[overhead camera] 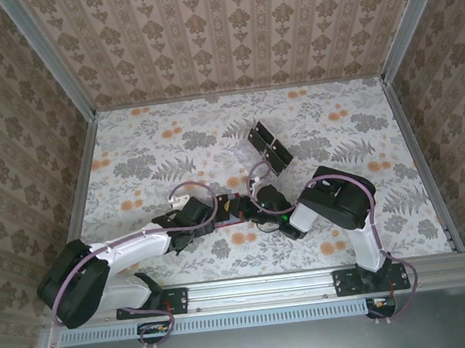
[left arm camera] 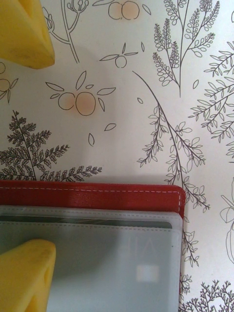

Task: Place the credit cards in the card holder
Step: Insert the credit card into the card slot.

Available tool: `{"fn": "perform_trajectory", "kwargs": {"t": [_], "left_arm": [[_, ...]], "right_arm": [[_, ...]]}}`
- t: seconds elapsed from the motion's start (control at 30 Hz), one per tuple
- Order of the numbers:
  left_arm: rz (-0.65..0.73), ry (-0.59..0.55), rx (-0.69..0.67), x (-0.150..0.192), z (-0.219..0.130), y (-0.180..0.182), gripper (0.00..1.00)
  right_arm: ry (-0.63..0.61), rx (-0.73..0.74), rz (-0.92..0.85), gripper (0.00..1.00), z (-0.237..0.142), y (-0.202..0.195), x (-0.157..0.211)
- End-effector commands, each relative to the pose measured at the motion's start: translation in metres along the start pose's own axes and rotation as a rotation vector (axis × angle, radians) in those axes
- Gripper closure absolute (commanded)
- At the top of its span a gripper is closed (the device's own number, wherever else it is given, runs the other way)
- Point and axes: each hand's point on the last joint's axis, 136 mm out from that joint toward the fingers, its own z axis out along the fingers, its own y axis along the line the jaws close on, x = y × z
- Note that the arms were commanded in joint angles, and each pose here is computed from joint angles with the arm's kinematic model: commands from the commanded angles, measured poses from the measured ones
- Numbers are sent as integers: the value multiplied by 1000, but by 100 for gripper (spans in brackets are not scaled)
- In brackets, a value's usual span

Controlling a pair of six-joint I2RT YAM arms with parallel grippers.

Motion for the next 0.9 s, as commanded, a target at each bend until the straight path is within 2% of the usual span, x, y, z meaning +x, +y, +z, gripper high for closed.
{"fn": "perform_trajectory", "kwargs": {"t": [0.0, 0.87], "left_arm": [[60, 93, -120, 31, 5, 34, 0], [63, 94, -123, 31, 5, 34, 0]], "right_arm": [[43, 10, 11, 100, -3, -5, 12], [104, 71, 63, 100, -6, -18, 25]]}}
